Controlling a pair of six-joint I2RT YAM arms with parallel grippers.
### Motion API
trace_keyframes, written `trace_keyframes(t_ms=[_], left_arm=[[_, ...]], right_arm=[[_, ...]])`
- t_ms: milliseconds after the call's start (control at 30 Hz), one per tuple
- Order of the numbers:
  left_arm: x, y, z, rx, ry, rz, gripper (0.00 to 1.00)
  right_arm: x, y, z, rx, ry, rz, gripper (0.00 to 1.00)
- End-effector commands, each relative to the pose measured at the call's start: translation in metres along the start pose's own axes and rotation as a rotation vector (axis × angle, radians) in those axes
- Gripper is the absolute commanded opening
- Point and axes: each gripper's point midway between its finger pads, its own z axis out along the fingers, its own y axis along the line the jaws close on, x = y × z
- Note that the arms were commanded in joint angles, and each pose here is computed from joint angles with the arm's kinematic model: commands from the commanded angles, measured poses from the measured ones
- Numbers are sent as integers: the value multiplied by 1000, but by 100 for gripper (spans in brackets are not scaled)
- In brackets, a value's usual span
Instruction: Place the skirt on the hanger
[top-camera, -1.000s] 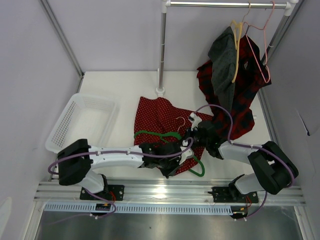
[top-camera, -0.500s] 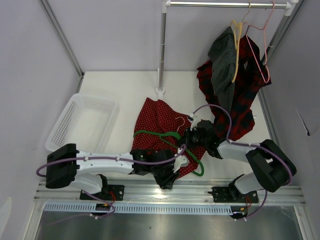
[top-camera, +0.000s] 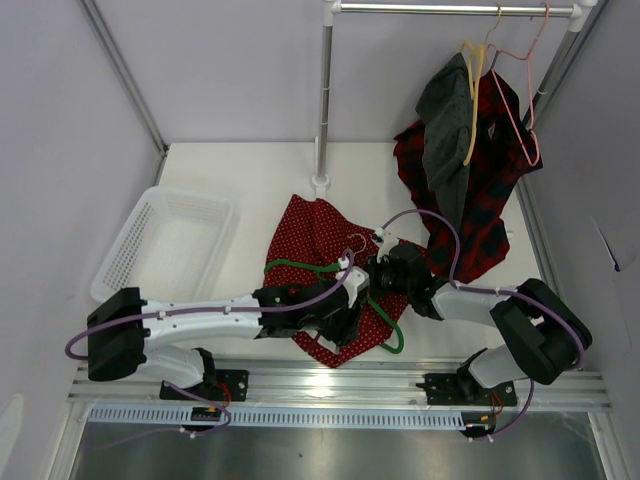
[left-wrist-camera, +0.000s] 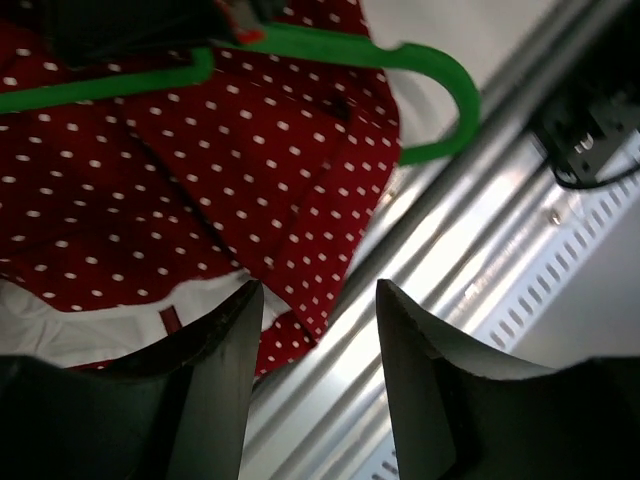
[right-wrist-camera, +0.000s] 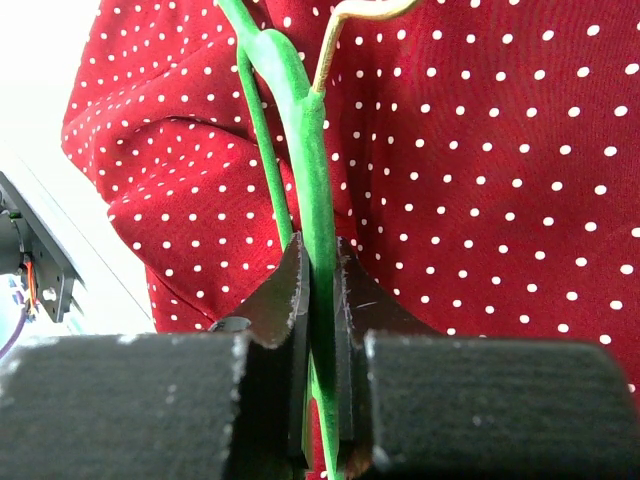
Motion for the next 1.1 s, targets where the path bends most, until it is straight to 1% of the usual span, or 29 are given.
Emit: trace_keyframes(t_ms=[0, 67, 200, 267, 400, 500, 533, 600, 633, 733, 833, 1000, 1067], left_arm=[[-25, 16, 11, -83, -98, -121, 55], [-27, 20, 14, -104, -99, -135, 57], [-18, 27, 30, -126, -43, -146, 56], [-15, 28, 35, -126, -31, -151, 54], [-9, 21, 42, -74, -20, -177, 50], [-5, 17, 45, -52, -6, -188, 40], [-5, 16, 44, -45, -7, -191, 31], [-13, 10, 39, -14, -37, -202, 20], [-15, 6, 37, 5, -43, -203, 13], [-19, -3, 31, 46, -51, -219, 0], [-11, -13, 27, 108, -27, -253, 0], [0, -21, 15, 144, -39, -275, 0], [10, -25, 12, 146, -14, -271, 0]], right_arm=[[25, -29, -3, 133, 79, -6, 0], [23, -27, -3, 127, 74, -7, 0], [21, -23, -4, 114, 73, -10, 0], [21, -19, -5, 101, 74, -13, 0], [15, -11, -9, 76, 51, -15, 0], [9, -7, -10, 68, 37, -19, 0], [8, -6, -10, 66, 36, -19, 0], [9, -7, -10, 69, 41, -19, 0], [7, -6, -10, 68, 37, -20, 0], [7, -6, -9, 66, 31, -12, 0], [1, -3, -9, 54, 4, -7, 0], [-3, -2, -8, 58, -8, -9, 0], [-5, -1, -7, 54, -12, -10, 0]])
